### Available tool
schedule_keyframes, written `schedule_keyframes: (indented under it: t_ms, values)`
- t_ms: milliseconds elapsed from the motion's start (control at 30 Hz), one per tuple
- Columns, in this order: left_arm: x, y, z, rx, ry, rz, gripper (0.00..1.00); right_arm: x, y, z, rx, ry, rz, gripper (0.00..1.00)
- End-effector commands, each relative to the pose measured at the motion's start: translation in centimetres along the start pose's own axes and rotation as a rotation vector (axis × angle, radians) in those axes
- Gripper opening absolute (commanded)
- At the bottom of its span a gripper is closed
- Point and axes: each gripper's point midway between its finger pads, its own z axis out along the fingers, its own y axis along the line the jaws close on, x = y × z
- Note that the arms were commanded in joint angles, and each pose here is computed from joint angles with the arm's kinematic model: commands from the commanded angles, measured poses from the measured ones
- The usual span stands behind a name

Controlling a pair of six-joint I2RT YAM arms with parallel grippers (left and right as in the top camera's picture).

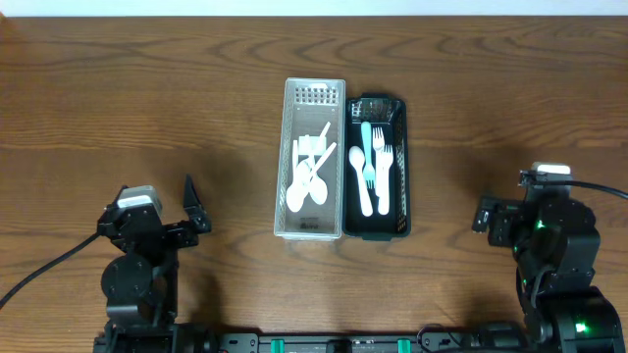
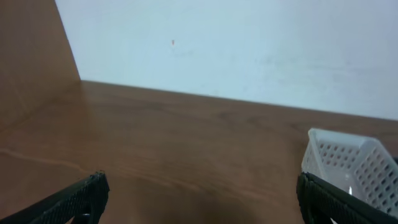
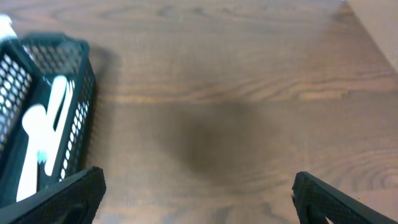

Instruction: Pack container

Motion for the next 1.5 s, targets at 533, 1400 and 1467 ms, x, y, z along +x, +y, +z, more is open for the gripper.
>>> schedule_keyframes:
  t_ms: [533, 1400, 1467]
  values:
    - [10.3, 1.2, -2.2, -0.039, 0.431, 0.067, 0.98, 4.1, -0.3, -0.3, 0.015, 0.160, -0.034, 0.99]
    - [14.8, 1.9, -4.9, -0.055, 0.647, 0.094, 0.98, 2.8, 4.3, 1.6, -0.219, -0.595, -0.144, 0.99]
    - [14.8, 1.9, -4.9, -0.055, 0.646, 0.094, 0.98, 3.5, 4.5, 2.5, -0.209, -0.601, -0.173, 0.99]
